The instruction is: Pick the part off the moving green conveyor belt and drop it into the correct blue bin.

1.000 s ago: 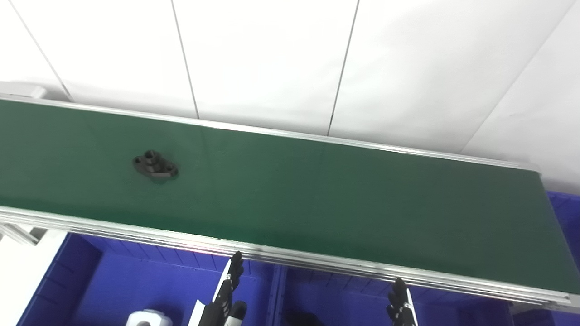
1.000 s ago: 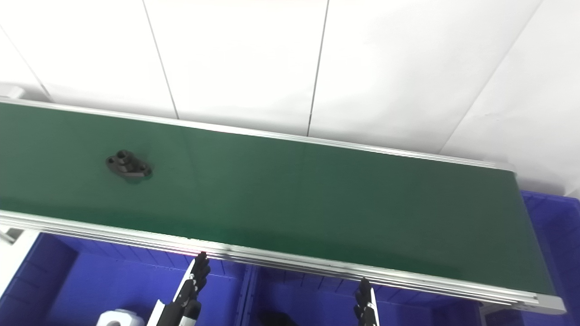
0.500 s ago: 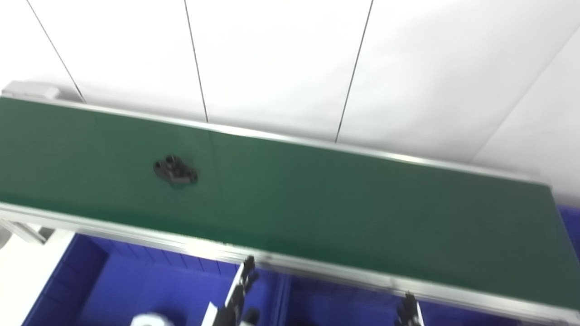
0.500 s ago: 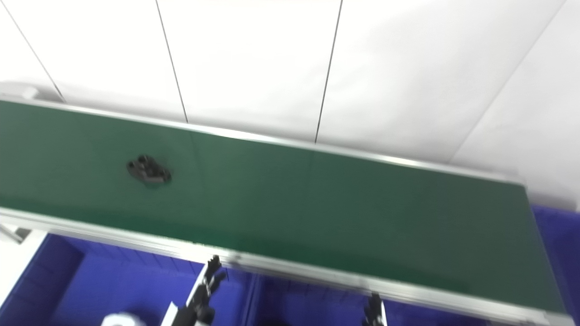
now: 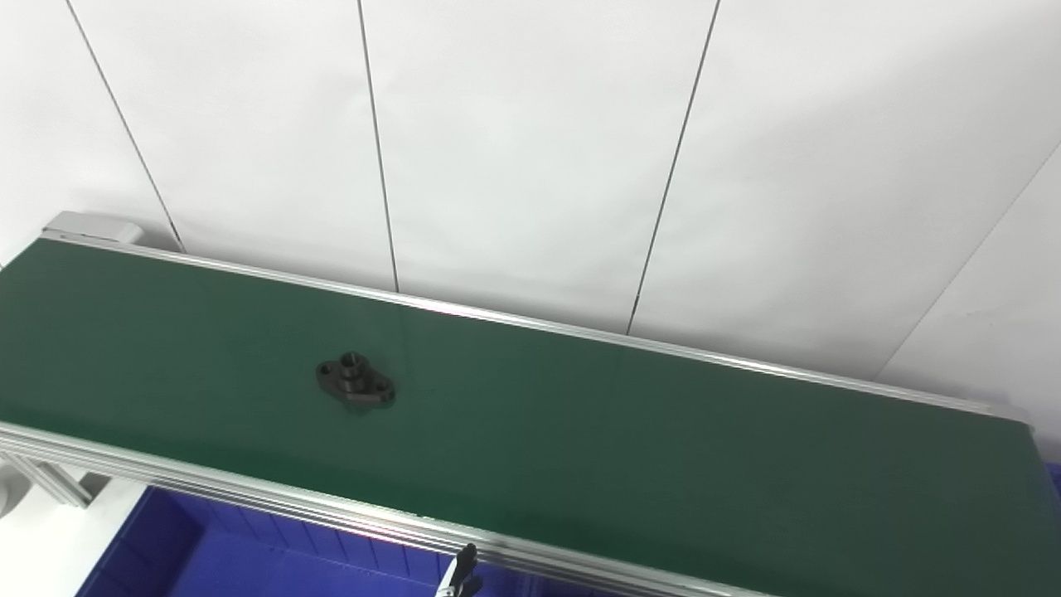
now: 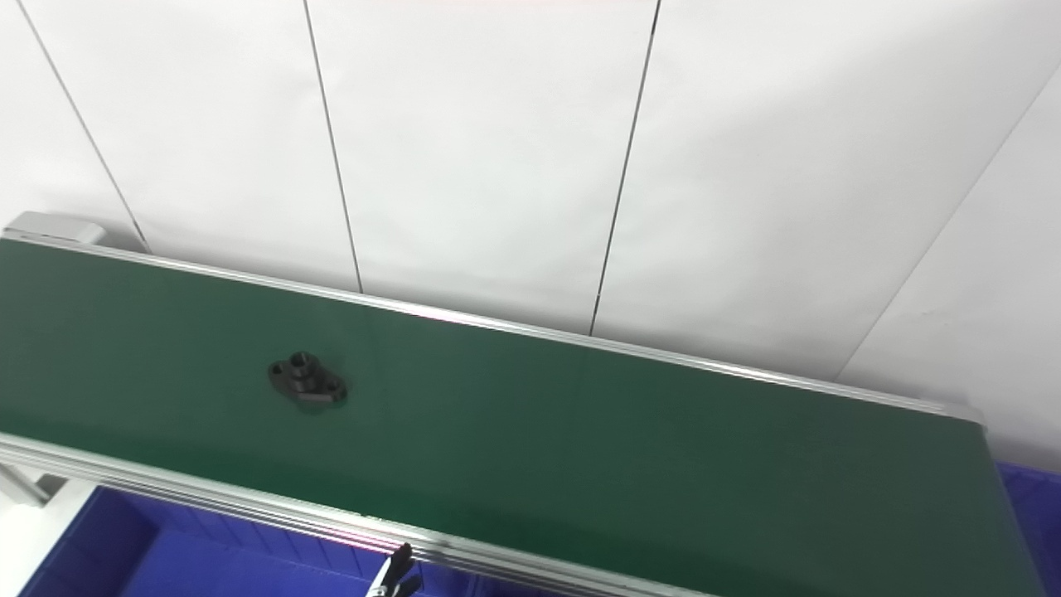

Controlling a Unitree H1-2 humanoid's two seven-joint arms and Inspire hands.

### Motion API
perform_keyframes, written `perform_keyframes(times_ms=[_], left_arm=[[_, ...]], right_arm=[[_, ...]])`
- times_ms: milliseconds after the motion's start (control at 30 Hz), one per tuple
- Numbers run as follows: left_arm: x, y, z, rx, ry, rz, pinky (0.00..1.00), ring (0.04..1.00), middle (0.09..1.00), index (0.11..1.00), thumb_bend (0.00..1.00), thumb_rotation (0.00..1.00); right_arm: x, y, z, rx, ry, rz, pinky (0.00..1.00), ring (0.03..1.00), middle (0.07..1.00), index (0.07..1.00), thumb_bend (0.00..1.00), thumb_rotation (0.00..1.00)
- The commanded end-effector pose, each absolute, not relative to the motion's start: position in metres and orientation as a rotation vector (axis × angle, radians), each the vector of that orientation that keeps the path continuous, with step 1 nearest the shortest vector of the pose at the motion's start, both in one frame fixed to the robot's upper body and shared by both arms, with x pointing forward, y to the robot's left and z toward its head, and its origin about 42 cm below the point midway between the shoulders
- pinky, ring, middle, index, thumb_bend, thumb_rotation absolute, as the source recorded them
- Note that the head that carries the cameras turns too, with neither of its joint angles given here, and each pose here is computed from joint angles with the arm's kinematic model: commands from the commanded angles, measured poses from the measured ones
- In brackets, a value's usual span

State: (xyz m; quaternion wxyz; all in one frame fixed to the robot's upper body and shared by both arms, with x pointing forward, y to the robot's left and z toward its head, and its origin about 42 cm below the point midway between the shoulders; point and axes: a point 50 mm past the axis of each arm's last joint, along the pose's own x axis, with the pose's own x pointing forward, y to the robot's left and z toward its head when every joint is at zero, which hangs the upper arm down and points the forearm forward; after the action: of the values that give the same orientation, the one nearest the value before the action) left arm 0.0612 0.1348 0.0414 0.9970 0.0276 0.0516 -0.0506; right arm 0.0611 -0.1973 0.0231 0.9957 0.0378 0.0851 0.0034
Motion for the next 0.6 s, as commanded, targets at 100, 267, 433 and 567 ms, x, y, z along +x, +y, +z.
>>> perform_keyframes(times_ms=[100, 267, 433, 567], left_arm=[[0.065, 0.127, 0.053, 0.036, 0.050, -0.087, 0.95, 0.947, 1.000, 1.000, 0.57, 1.00], [0.063, 0.129, 0.056, 0.015, 0.057, -0.082, 0.97, 0.956, 1.000, 1.000, 0.58, 1.00], [0.063, 0.132, 0.058, -0.003, 0.044, -0.080, 1.00, 0.969, 1.000, 1.000, 0.58, 1.00], [0.063, 0.134, 0.058, 0.002, 0.039, -0.075, 0.97, 0.954, 1.000, 1.000, 0.59, 1.00]], right_arm=[[0.064, -0.198, 0.033, 0.072, 0.086, 0.016, 1.00, 1.000, 1.000, 1.000, 0.73, 0.92], [0.068, -0.198, 0.048, 0.015, 0.037, 0.024, 1.00, 0.997, 1.000, 1.000, 0.76, 0.87], [0.074, -0.195, 0.073, -0.104, -0.043, 0.015, 0.99, 0.952, 0.960, 1.000, 0.72, 0.81], [0.095, -0.191, 0.094, -0.197, -0.125, 0.031, 0.92, 0.915, 0.929, 0.994, 0.71, 0.77]])
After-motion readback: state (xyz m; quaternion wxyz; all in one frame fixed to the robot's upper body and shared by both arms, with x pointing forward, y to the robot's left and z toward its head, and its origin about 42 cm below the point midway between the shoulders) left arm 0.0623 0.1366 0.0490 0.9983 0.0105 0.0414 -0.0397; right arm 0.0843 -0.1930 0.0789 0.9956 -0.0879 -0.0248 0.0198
